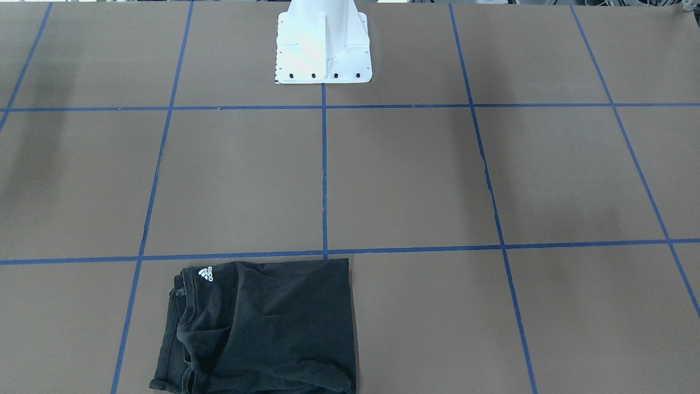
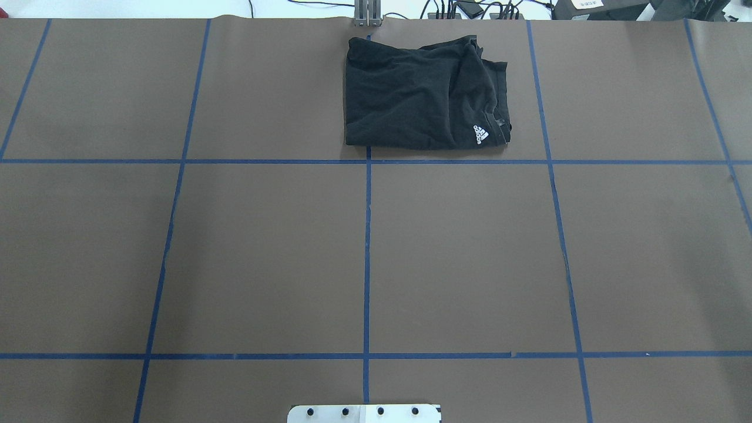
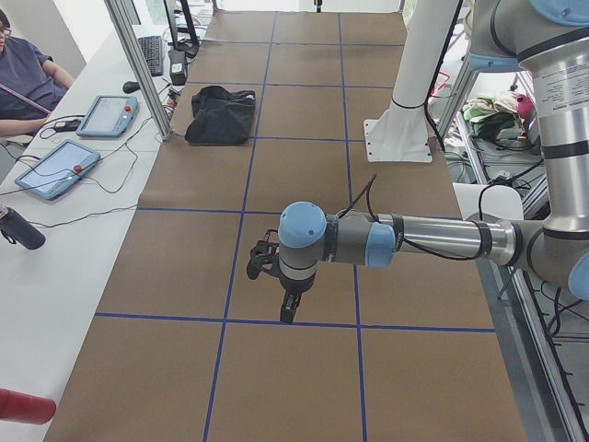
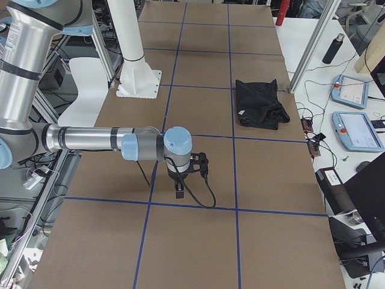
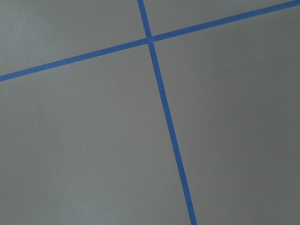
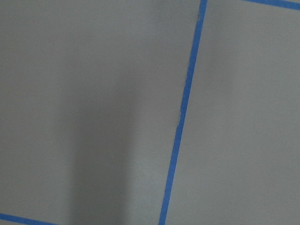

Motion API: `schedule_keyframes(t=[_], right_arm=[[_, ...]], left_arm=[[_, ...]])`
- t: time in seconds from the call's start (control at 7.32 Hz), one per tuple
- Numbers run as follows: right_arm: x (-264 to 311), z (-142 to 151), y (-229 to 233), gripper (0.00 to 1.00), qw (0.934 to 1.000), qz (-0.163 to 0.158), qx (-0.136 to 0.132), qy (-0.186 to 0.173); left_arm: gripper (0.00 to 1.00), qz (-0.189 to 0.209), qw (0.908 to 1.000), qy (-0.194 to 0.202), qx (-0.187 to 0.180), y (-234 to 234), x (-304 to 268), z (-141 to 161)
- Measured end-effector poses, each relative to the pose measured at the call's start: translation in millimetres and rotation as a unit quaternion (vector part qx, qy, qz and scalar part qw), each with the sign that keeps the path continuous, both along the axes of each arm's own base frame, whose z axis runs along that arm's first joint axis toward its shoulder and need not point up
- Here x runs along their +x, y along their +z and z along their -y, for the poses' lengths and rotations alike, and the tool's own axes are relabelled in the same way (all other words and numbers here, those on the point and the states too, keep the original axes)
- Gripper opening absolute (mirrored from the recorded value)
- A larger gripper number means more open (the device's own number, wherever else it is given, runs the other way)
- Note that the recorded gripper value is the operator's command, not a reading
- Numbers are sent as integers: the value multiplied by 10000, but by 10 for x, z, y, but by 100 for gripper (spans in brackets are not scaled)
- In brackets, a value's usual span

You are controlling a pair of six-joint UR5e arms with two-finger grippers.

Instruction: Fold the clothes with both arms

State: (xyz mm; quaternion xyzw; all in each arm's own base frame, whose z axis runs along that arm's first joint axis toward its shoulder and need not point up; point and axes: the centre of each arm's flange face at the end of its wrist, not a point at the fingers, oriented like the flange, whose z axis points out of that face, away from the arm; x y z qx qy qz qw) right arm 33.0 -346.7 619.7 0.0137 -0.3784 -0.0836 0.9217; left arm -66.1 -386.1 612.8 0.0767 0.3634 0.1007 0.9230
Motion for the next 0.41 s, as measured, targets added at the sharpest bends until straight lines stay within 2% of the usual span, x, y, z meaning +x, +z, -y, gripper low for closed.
schedule_keyframes(t=[0.41], right_arm=[[0,0,1,100,10000,0,2,-4]], left_arm=[[100,1,10000,-3,21,-20,0,5]])
